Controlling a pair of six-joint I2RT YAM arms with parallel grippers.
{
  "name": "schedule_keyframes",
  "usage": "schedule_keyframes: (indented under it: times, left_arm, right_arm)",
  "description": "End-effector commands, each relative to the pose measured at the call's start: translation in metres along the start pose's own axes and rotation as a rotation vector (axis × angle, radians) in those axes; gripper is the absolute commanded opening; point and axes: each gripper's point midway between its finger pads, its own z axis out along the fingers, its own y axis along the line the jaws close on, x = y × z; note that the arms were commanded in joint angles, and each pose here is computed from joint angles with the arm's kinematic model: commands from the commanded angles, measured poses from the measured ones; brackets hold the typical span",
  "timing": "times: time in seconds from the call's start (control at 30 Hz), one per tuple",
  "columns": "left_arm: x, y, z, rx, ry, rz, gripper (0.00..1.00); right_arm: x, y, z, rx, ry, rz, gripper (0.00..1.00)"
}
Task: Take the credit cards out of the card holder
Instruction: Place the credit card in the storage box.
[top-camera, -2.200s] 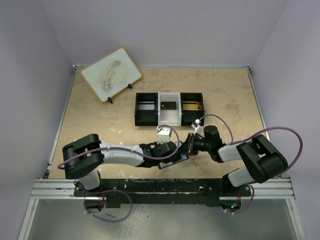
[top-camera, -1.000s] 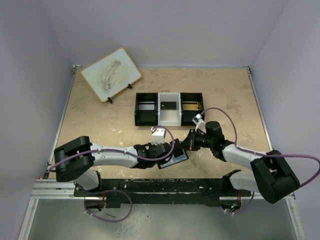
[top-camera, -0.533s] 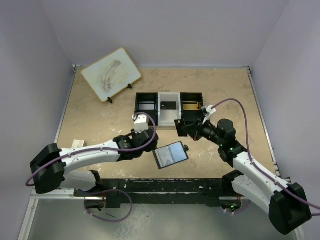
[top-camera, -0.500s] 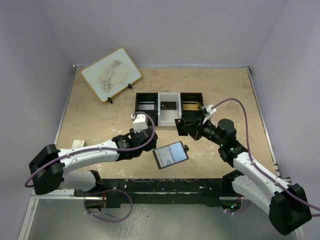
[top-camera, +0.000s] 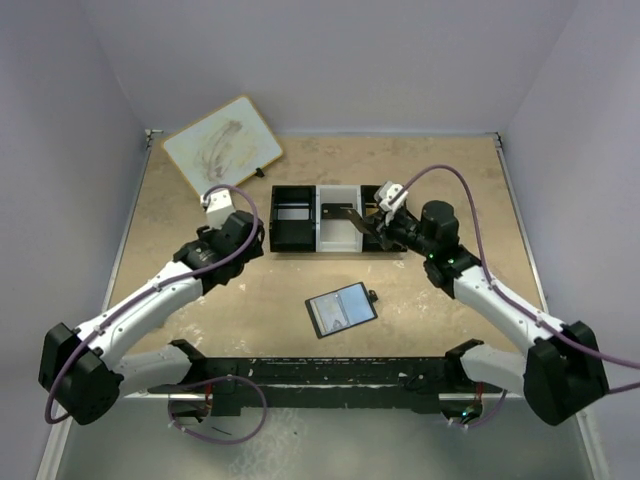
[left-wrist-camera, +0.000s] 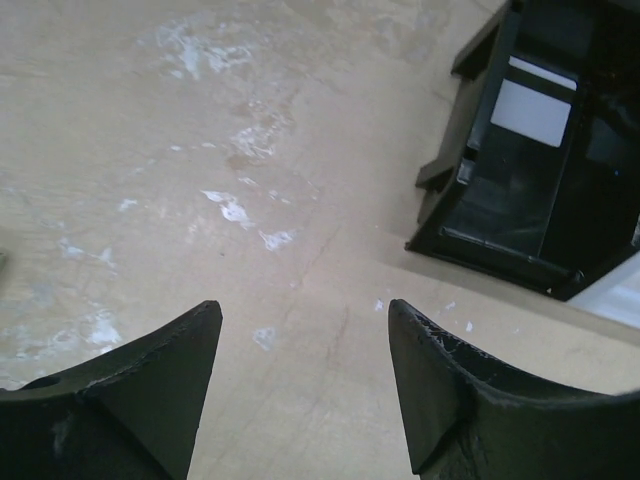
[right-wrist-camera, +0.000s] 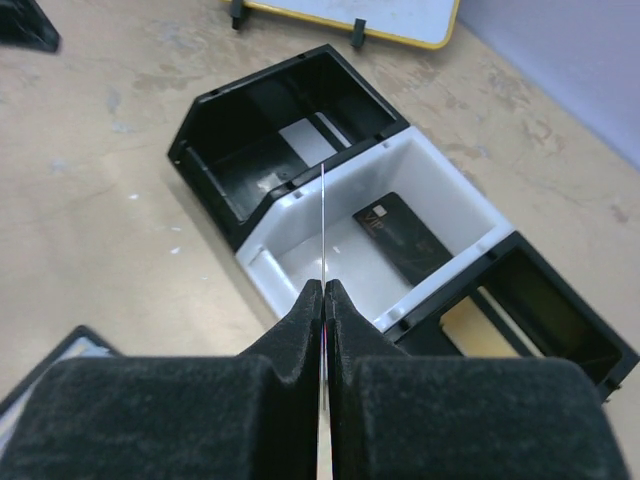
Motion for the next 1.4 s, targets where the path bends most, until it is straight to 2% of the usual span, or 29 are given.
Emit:
schedule_keyframes:
  times: [0.0, 0.23, 0.57, 0.77, 0.93, 1.17, 1.37]
  left_arm:
    - [-0.041, 0.018, -0.013, -0.052, -0.106, 0.044, 0.66]
    - [-0.042, 0.036, -0.011, -0.109, -0.158, 0.084, 0.66]
    - [-0.059, 0.044, -0.018, -0.139, -0.204, 0.152, 0.67]
    - [-0.055, 0.054, -0.002, -0.129, -0.142, 0.098, 0.68]
    - [-0.059, 0.063, 0.006, -0.148, -0.124, 0.062, 0.69]
    - [-0.065, 0.078, 0.004, -0.221, -0.162, 0.058, 0.69]
    - [-0.071, 0.084, -0.002, -0.247, -0.189, 0.040, 0.70]
  right_arm:
    - [-0.018, -0.015, 0.021, -0.025, -0.009, -0.188, 0.00]
    - [0.000, -0.031, 0.057, -0.089, 0.106, -0.296, 0.00]
    - [0.019, -0.057, 0.099, -0.117, 0.187, -0.421, 0.00]
    - [0.042, -0.073, 0.114, -0.133, 0.282, -0.527, 0.00]
    - [0.049, -0.087, 0.128, -0.112, 0.319, -0.553, 0.00]
    - [0.055, -0.095, 0.147, -0.102, 0.326, -0.558, 0.00]
    - [0.072, -0.100, 0.148, -0.117, 0.389, -0.634, 0.00]
